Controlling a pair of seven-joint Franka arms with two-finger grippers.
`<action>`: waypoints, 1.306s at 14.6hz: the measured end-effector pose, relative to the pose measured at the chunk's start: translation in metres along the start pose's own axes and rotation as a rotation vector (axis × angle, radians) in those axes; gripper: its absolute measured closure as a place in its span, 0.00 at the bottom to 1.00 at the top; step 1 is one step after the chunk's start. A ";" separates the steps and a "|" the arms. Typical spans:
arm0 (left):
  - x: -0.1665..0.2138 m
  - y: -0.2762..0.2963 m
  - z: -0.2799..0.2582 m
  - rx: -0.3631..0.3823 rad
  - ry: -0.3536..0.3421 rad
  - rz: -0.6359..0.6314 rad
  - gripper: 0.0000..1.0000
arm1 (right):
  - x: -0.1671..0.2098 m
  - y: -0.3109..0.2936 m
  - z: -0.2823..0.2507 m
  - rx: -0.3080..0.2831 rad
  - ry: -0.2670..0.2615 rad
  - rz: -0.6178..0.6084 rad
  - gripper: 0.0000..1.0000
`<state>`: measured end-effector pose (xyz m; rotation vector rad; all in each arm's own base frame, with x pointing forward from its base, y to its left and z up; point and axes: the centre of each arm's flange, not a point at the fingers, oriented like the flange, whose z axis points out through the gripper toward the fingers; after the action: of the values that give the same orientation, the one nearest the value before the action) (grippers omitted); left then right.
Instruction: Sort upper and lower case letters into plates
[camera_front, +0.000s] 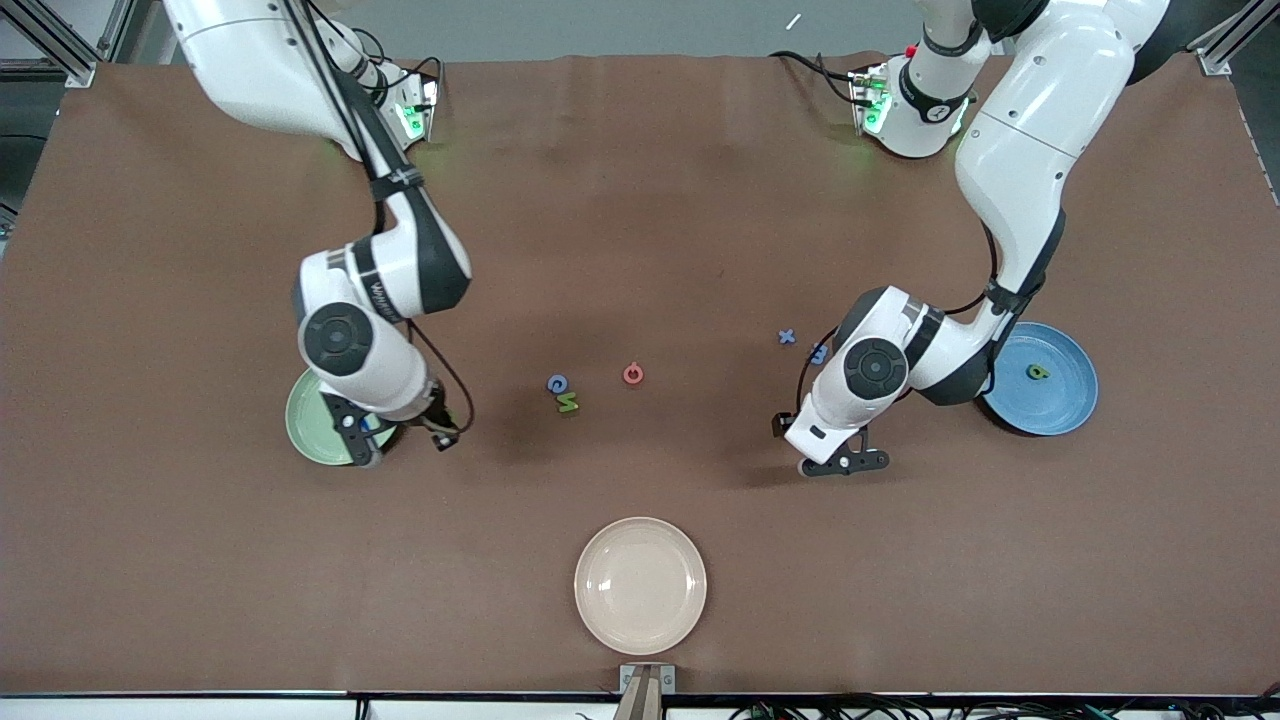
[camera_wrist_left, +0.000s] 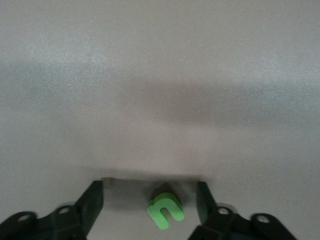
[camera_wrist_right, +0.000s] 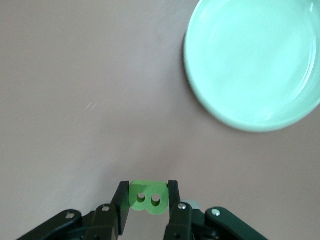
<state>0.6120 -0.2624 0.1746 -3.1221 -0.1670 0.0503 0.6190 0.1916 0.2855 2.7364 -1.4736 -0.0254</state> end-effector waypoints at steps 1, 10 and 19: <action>0.000 0.000 0.000 0.001 -0.004 -0.005 0.19 | 0.018 0.019 0.014 -0.010 -0.005 -0.016 0.65; -0.005 0.005 0.000 -0.011 -0.037 -0.033 0.33 | 0.076 0.102 0.088 -0.044 -0.026 -0.040 0.65; -0.004 0.008 -0.003 -0.019 -0.037 -0.038 0.68 | 0.071 0.087 0.034 -0.092 -0.075 -0.014 0.00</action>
<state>0.6086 -0.2711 0.1776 -3.1367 -0.2286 0.1069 0.5844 0.0842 0.2551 2.7005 -1.4318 -0.1932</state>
